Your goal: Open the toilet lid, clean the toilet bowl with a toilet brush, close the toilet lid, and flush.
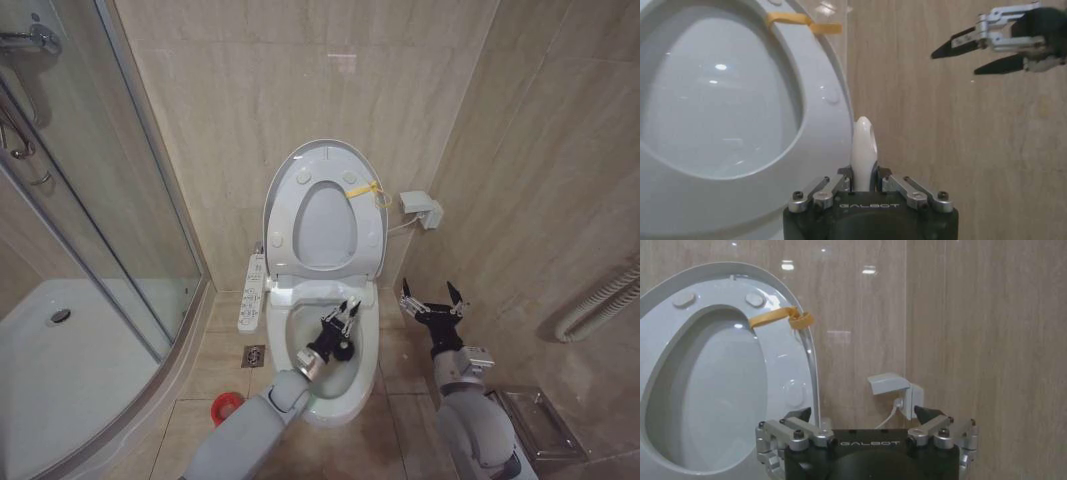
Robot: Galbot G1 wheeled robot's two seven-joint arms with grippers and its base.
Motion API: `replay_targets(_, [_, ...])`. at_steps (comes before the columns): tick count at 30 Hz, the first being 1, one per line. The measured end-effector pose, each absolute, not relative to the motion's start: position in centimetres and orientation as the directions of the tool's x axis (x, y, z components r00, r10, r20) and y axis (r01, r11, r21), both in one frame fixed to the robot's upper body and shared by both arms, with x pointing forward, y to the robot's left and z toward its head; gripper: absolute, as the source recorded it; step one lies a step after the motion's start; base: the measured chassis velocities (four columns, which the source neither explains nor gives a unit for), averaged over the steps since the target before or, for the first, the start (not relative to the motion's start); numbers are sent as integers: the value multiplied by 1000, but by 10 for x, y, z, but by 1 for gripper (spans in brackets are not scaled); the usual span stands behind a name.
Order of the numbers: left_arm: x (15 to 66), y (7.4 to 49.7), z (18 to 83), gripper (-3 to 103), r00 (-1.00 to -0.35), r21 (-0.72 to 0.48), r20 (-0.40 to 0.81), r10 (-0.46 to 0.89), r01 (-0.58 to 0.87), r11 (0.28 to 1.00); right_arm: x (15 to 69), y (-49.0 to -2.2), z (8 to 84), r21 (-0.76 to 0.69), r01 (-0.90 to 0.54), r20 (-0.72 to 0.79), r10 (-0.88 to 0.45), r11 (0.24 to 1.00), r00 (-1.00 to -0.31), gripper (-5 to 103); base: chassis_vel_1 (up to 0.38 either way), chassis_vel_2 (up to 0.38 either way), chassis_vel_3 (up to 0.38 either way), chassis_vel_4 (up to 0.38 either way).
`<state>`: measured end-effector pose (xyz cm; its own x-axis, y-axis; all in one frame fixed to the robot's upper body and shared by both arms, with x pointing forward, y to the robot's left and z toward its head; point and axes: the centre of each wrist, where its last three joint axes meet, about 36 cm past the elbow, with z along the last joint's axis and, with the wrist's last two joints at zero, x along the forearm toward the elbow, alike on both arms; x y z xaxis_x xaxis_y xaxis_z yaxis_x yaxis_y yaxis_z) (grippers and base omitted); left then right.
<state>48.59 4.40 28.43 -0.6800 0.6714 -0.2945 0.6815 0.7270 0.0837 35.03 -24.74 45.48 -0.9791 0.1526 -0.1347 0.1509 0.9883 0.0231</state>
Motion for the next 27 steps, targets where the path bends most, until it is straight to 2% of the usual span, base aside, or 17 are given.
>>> replay_targets(12, [507,58,264,21,-703,124,-258,663,656,744,350,-247,455,23,151,-135,153,988,-979,100,0,0,0,0])
replay_targets(21, [511,37,293,21,-661,128,-315,682,682,720,350,-247,455,23,151,-135,153,988,-979,100,0,0,0,0])
replay_targets(27, [514,41,266,21,-680,133,-256,687,679,722,350,-247,455,23,151,-135,153,988,-979,100,0,0,0,0])
